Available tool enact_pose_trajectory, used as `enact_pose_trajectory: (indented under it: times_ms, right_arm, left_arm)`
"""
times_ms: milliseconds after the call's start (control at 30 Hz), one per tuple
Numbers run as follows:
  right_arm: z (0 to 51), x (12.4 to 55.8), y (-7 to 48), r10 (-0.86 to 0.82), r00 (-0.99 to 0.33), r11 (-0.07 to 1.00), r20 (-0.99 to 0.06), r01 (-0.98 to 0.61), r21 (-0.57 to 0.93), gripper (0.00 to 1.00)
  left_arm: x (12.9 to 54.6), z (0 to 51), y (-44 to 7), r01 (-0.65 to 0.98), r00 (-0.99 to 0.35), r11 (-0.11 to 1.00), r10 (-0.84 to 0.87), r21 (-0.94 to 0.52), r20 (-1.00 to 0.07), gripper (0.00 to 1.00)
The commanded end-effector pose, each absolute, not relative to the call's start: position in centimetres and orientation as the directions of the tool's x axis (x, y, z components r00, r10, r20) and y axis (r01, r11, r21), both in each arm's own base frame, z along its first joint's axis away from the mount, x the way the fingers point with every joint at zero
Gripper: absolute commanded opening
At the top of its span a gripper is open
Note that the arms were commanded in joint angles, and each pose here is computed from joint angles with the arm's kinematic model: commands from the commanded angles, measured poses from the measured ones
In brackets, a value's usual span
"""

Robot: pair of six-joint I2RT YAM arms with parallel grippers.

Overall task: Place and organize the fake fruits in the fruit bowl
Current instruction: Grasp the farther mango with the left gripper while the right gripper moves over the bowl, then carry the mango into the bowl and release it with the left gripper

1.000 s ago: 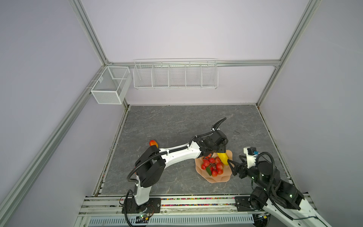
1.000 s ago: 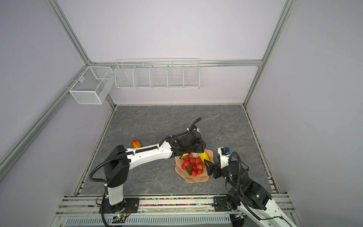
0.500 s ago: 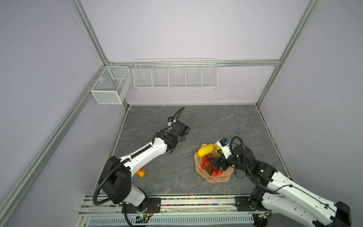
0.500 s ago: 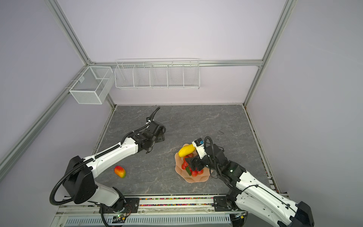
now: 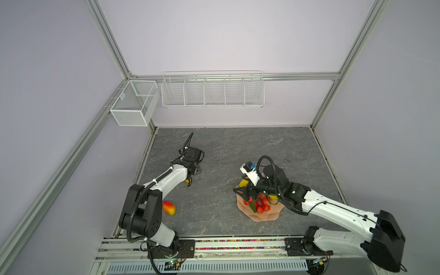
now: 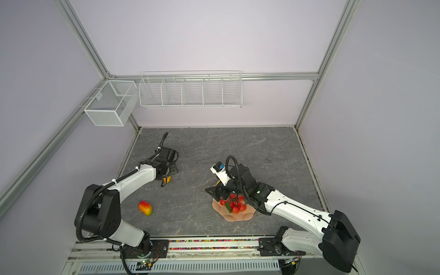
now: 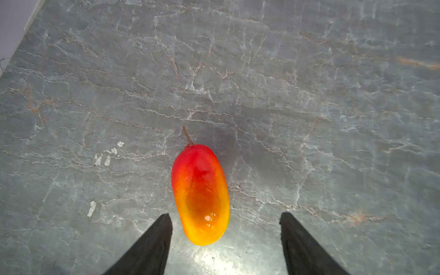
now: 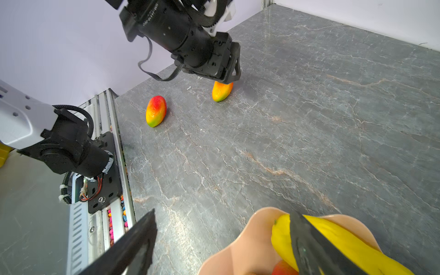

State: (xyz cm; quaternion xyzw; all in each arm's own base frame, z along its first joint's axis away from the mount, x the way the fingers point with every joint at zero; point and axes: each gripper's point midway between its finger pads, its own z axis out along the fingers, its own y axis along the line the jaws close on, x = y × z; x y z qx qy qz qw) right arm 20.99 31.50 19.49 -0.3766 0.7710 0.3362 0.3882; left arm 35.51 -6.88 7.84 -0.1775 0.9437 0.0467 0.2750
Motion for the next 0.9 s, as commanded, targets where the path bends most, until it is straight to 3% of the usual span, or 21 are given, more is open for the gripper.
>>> enact_pose_trajectory:
  times_ms: [0,600,700,867]
  right_arm:
    - [20.9,21.3,32.5,-0.304,-0.366,0.457,-0.88,-0.866,0.203,0.88]
    - [20.5,21.9,32.1,-0.283,-0.405,0.465,-0.87,-0.851,0.244,0.88]
    - [20.5,21.8,31.7,-0.276,-0.408,0.47,-0.87,-0.847,0.249,0.88]
    - [20.6,21.5,30.6,-0.273,-0.417,0.493,-0.867,-0.835,0.246,0.88]
  left_arm:
    - [35.8,7.6,-6.4,-0.376,-0.788,0.927,-0.316,0.006,-0.528,0.69]
    - [36.8,3.0,-5.3,-0.42,-0.801,0.905,-0.406,-0.07,-0.441,0.62]
    - [36.9,2.5,-5.6,-0.407,-0.815,0.911,-0.398,-0.075,-0.42,0.58]
    - [37.3,1.5,-6.3,-0.389,-0.826,0.915,-0.396,-0.102,-0.4,0.44]
